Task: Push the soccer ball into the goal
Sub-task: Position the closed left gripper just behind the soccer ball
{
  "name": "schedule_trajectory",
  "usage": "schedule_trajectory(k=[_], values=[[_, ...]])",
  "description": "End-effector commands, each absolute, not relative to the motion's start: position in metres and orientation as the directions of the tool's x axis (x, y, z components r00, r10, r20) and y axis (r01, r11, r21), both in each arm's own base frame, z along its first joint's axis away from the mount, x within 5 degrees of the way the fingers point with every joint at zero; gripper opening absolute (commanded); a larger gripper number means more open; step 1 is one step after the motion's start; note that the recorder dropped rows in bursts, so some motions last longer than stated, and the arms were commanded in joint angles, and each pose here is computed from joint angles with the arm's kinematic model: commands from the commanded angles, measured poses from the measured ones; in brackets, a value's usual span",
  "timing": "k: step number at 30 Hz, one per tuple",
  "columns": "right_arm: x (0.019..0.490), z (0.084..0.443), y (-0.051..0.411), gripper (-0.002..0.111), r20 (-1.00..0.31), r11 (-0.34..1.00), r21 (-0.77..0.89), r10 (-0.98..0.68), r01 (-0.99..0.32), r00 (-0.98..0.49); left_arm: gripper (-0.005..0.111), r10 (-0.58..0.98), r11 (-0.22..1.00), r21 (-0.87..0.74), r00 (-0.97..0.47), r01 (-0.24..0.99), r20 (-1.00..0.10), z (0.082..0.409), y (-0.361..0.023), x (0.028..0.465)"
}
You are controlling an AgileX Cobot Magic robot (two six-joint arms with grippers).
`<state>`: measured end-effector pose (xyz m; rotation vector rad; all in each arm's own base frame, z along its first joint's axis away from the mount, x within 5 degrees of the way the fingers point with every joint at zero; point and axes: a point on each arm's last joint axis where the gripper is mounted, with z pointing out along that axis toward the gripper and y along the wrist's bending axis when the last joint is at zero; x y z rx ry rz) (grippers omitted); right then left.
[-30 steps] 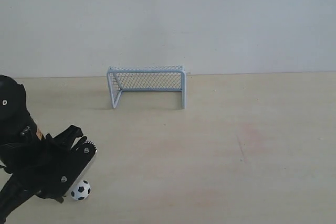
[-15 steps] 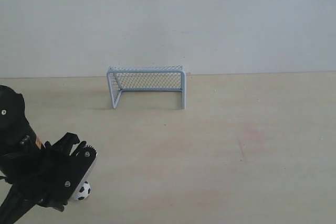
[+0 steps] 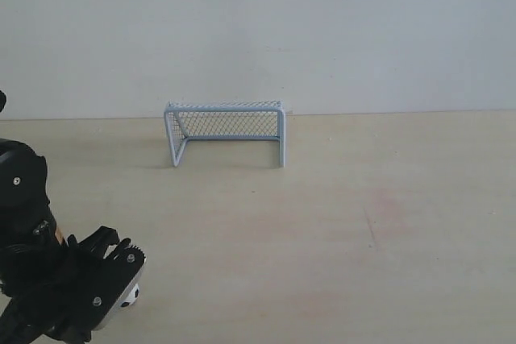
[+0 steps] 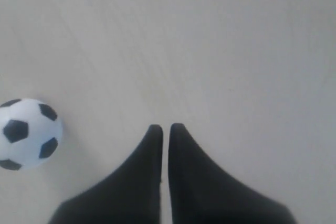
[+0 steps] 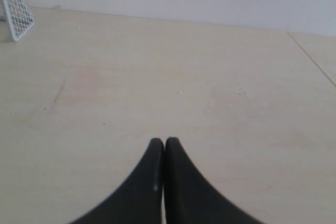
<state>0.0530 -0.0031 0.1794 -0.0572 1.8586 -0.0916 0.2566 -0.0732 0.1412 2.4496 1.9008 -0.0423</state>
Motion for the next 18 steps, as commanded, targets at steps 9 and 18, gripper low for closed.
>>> schedule_trajectory(k=[9,18], values=[[0.0529,0.1804,-0.0031,0.000,-0.958,0.996,-0.091,-0.085,0.009,-0.275,0.004,0.965,-0.261,-0.022,0.260,0.965,-0.041,0.1413,-0.0712,0.2527],[0.0529,0.1804,-0.0031,0.000,-0.958,0.996,-0.091,-0.085,0.009,-0.275,0.004,0.965,-0.260,-0.027,0.259,0.965,-0.042,0.1414,-0.0712,0.2522]])
